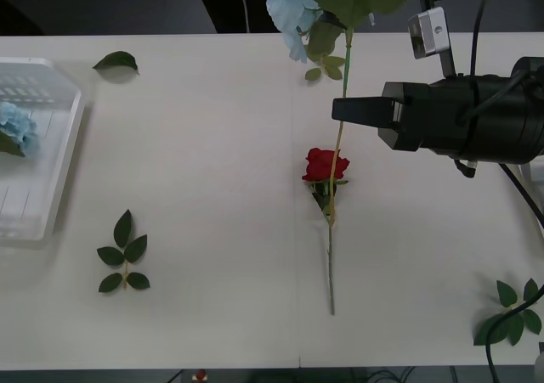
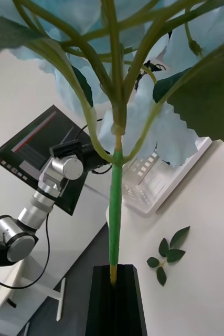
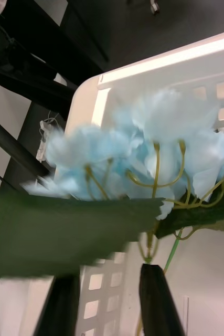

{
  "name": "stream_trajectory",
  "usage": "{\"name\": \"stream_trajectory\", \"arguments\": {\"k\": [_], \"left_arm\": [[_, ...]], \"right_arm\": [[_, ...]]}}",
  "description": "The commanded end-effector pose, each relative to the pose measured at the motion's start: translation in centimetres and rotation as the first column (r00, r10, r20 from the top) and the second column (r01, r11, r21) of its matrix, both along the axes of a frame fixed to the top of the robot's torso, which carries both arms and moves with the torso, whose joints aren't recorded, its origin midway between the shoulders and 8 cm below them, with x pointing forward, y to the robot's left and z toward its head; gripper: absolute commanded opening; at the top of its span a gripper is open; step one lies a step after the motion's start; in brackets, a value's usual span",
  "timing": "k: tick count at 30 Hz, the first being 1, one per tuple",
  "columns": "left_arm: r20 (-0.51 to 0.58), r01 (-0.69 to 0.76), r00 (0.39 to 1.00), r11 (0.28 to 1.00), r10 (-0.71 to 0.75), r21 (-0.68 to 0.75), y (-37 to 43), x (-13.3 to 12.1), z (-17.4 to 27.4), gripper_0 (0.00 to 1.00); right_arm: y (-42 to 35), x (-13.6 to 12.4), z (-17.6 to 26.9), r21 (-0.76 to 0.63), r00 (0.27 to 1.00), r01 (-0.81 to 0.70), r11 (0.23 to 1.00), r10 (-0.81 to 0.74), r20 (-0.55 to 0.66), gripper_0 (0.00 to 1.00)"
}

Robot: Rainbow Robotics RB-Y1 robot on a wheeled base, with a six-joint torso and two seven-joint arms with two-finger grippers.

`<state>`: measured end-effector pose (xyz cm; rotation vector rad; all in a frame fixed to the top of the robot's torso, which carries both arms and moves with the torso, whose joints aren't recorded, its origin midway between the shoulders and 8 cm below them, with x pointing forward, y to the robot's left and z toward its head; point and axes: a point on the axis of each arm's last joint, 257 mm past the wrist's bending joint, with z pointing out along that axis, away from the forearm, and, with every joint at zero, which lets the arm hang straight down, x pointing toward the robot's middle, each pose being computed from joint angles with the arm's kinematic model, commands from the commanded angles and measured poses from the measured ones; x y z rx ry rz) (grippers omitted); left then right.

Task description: Place the red flowers into the right box and the blue flowers into the left box. If a person shows an open palm, hand one flower to the person first, then continue sorting.

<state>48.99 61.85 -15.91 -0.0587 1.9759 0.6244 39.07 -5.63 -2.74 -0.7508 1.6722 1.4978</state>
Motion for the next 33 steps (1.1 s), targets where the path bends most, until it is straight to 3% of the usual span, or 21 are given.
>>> {"name": "stream_trajectory", "arguments": {"k": [1, 6, 10, 15, 24, 33], "left_arm": [[-0.017, 0.015, 1.000, 0.999, -0.014, 0.038, 0.2, -1.3, -0.7, 0.65], [-0.028, 0.071, 0.997, 0.997, -0.071, 0.010, -2.2, -1.9, -0.8, 0.72], [-0.105, 0.117, 0.987, 0.991, -0.124, -0.063, -5.5, -2.9, -0.4, 0.73], [-0.166, 0.174, 0.966, 0.974, -0.197, -0.142, -9.5, -4.2, 0.6, 0.74], [-0.172, 0.195, 0.960, 0.968, -0.222, -0.161, -10.4, -4.4, 1.0, 0.74], [-0.167, 0.191, 0.962, 0.969, -0.217, -0.156, -10.2, -4.5, 1.2, 0.74]], "right_arm": [[0.7, -0.6, 2.3, -0.005, 0.993, -0.028, 1.000, 0.028, 0.119, 0.00], [0.8, -0.5, 2.5, 0.004, 0.992, -0.022, 1.000, 0.022, 0.124, 0.00], [0.7, 0.3, 3.1, 0.022, 0.989, 0.007, 1.000, -0.010, 0.150, 0.00], [0.3, 2.7, 3.6, 0.005, 0.948, 0.117, 0.993, -0.113, 0.297, 0.00], [-0.4, 7.4, 6.4, 0.063, 0.772, 0.313, 0.948, -0.292, 0.564, 0.00], [-1.3, 10.8, 9.8, 0.135, 0.529, 0.463, 0.876, -0.395, 0.751, 0.00]]}}
